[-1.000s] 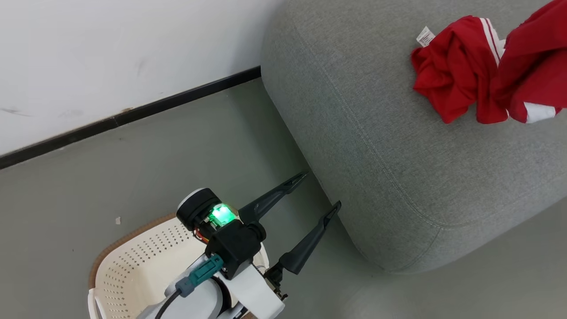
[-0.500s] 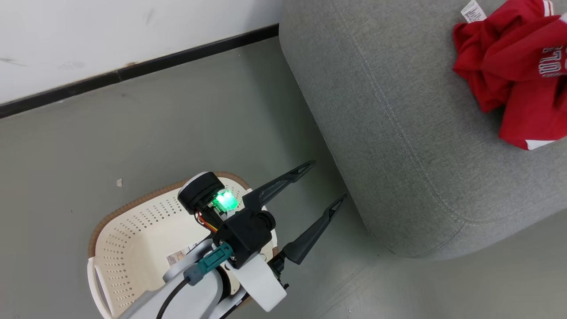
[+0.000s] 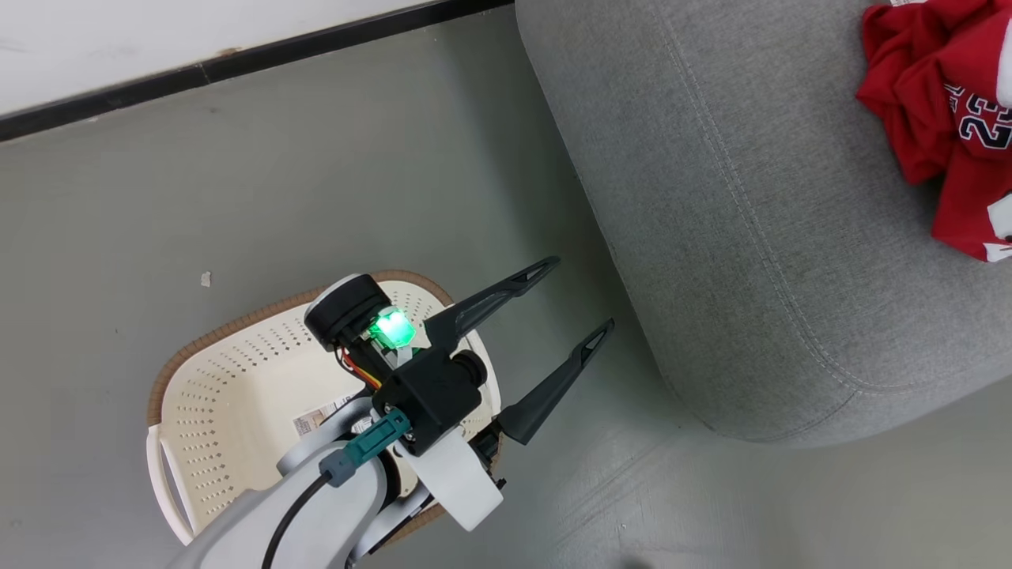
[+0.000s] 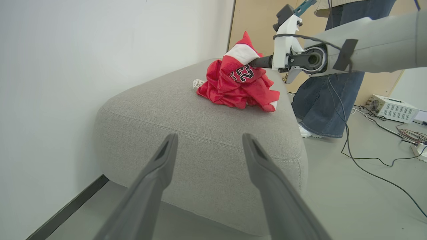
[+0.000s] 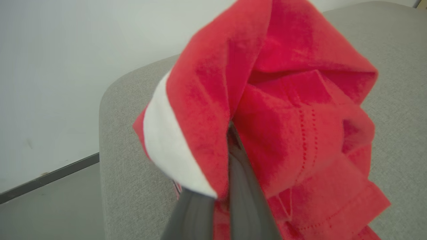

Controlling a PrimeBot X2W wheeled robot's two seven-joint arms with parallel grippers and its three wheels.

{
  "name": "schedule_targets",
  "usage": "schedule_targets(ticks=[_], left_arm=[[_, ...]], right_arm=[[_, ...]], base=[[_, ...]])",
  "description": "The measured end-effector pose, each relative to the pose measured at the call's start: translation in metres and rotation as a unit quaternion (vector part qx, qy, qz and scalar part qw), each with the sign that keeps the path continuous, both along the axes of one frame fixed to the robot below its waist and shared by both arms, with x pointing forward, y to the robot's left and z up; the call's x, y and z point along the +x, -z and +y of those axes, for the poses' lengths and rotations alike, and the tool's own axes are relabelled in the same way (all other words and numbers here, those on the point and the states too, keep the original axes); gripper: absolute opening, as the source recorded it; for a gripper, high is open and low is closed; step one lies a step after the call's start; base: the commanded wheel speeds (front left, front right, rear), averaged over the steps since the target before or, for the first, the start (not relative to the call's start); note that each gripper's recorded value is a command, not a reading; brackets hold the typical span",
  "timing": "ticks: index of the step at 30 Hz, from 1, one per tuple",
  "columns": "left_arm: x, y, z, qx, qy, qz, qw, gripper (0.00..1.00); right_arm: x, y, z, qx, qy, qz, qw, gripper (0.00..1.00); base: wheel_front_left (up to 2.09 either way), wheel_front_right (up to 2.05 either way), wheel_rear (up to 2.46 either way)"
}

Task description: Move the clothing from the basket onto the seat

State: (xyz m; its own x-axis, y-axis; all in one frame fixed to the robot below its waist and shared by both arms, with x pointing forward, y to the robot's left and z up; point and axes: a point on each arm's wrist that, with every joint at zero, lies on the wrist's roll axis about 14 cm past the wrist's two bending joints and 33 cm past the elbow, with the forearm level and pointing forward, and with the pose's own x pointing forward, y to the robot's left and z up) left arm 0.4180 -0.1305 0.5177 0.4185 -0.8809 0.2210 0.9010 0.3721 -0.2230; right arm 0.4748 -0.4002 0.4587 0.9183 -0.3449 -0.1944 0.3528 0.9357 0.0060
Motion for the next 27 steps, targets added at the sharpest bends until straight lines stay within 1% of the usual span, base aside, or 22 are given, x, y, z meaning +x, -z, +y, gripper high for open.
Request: schedule_targets(ticks=[2,4,5,6,7,12,19,27], left_arm=[[0.002,0.003,0.001,0.001,0.000,0.000,1.000,1.00],[0.005,0.004,0.001,0.001,-0.001,0.000,1.000,1.00],[0.007,0.005,0.001,0.001,-0.002,-0.001,1.000,1.00],[0.010,0.006,0.001,0.002,-0.003,-0.001,1.000,1.00],[0.010,0.007,0.000,0.002,-0.002,-0.001,1.000,1.00],[0.009,0.008,-0.004,-0.001,0.004,-0.001,1.000,1.00],[0.008,0.007,-0.009,-0.002,0.009,-0.007,1.000,1.00],[0.009,0.000,-0.010,-0.004,0.006,-0.017,1.000,1.00]], right_arm=[[0.002,0.003,0.002,0.000,-0.002,-0.002,1.000,0.02],[0.003,0.004,0.002,-0.002,-0.002,-0.003,1.000,0.22],[0.003,0.004,0.002,-0.003,-0.003,-0.003,1.000,0.37],[0.003,0.004,0.004,-0.006,-0.007,-0.004,1.000,0.76],[0.003,0.003,0.004,-0.009,-0.008,-0.003,1.000,1.00],[0.000,-0.004,0.004,-0.023,-0.016,-0.008,1.000,1.00],[-0.004,-0.016,0.015,-0.044,-0.043,-0.014,0.998,1.00],[-0.018,-0.018,0.035,-0.043,-0.069,-0.019,0.996,1.00]], base=[[0.00,0.00,0.00],[0.00,0.00,0.00],[0.00,0.00,0.00],[0.00,0.00,0.00],[0.00,0.00,0.00],[0.00,0.00,0.00],[0.00,0.00,0.00],[0.00,0.00,0.00]])
